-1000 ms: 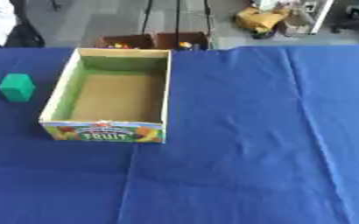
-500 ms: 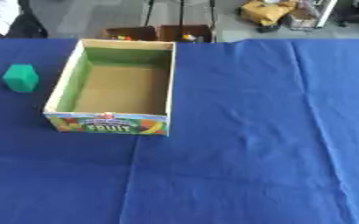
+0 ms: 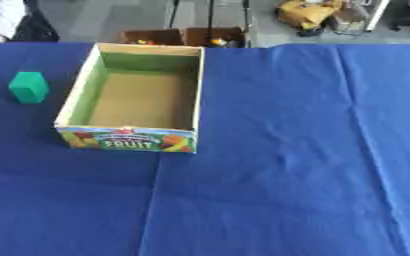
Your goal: Pick up objects on the table and place them in the box.
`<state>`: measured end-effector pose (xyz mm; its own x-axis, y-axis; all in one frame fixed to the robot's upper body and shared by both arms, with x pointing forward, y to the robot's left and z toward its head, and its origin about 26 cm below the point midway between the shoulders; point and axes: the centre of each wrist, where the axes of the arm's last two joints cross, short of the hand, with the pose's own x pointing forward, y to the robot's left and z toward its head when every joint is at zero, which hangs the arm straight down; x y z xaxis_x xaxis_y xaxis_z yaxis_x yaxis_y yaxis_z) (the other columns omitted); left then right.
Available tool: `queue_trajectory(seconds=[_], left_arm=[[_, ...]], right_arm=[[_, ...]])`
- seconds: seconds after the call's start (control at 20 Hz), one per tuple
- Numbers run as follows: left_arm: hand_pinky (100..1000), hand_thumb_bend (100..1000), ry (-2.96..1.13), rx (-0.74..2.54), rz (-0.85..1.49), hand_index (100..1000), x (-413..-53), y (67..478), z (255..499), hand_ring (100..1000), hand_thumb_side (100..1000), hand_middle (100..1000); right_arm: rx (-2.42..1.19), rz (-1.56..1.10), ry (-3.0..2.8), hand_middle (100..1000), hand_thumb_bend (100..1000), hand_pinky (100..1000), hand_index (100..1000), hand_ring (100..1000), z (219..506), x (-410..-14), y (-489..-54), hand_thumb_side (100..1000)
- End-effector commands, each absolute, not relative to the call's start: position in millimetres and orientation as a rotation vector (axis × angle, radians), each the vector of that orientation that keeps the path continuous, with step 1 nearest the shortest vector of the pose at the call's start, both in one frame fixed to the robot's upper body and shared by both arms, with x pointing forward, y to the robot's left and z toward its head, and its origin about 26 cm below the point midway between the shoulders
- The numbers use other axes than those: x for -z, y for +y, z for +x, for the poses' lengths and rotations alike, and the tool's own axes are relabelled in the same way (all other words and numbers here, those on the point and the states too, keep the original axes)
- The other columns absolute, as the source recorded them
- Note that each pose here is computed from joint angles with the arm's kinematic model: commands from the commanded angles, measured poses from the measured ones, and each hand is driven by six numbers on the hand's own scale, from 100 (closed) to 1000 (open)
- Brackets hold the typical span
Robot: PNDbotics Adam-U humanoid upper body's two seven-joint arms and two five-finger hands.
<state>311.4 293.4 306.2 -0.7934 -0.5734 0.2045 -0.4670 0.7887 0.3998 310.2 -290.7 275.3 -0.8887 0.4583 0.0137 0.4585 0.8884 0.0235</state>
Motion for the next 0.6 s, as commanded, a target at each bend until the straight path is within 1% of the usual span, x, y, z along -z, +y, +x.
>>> queue_trajectory(seconds=[0.05,0.3,0.5,0.6], left_arm=[[787,100,-2.597,0.57,0.906,970,-326,308,310,843,1000,794],[803,100,-2.471,0.715,1.03,980,-343,326,319,860,1000,818],[817,100,-2.325,0.856,1.139,984,-351,336,330,864,955,819],[830,100,-2.252,0.906,1.188,1000,-355,341,336,874,968,833]], right_arm=[[0.012,-0.777,-3.077,554,100,689,688,713,305,-286,-294,754],[-0.003,-0.784,-3.073,550,100,690,688,713,304,-285,-296,757],[-0.024,-0.784,-3.069,547,100,691,688,713,304,-285,-296,758],[-0.038,-0.781,-3.069,546,100,691,688,713,304,-285,-296,760]])
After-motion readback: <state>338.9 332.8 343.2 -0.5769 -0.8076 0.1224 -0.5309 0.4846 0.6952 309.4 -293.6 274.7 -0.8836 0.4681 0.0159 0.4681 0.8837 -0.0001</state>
